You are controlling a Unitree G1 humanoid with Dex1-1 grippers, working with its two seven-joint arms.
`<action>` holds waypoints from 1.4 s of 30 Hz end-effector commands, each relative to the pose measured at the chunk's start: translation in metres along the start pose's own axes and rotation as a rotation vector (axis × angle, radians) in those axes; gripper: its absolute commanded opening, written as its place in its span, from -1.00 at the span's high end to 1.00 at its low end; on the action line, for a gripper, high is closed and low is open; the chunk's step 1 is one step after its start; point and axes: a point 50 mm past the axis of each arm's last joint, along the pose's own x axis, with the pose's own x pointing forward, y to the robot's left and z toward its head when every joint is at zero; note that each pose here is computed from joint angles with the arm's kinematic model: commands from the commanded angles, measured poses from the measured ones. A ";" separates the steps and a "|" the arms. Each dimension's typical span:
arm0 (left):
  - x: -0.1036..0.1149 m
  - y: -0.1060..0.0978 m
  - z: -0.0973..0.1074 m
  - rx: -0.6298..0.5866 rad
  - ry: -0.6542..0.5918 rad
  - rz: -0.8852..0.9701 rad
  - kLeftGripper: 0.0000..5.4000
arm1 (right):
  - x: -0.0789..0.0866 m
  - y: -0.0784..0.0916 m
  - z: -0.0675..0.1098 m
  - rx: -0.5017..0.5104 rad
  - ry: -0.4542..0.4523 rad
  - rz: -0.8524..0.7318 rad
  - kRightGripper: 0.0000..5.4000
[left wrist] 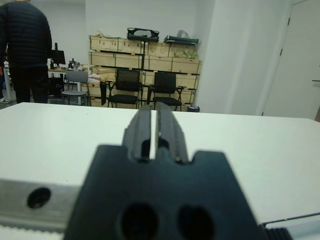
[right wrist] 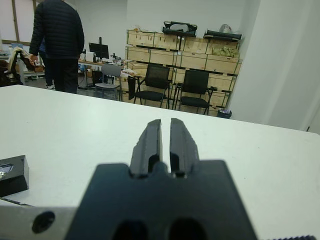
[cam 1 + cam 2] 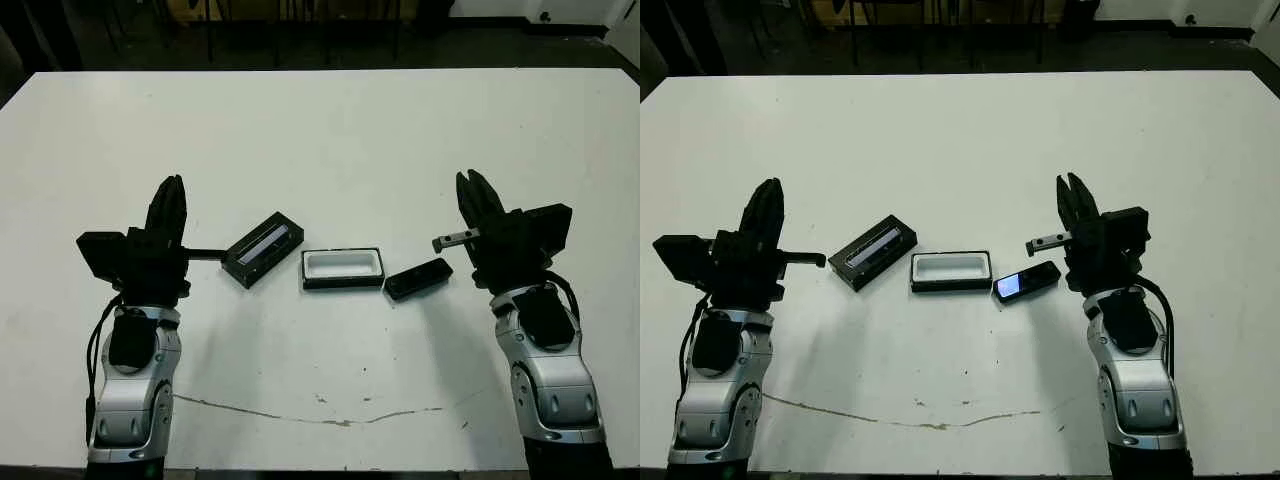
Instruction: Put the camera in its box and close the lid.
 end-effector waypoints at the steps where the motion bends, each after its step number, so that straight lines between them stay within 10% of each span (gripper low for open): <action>1: -0.001 0.001 -0.005 0.012 0.041 0.000 0.99 | -0.001 -0.002 -0.002 -0.015 0.027 0.006 1.00; 12: -0.003 0.000 -0.005 0.020 0.040 -0.028 0.99 | 0.009 -0.020 0.004 -0.073 0.065 0.085 1.00; 24: -0.006 -0.002 -0.006 0.018 0.043 -0.032 0.99 | 0.080 -0.066 0.026 -0.403 0.249 0.518 1.00; 42: -0.010 -0.001 -0.007 0.022 0.041 -0.019 0.99 | 0.092 -0.047 -0.010 -0.628 0.605 1.008 1.00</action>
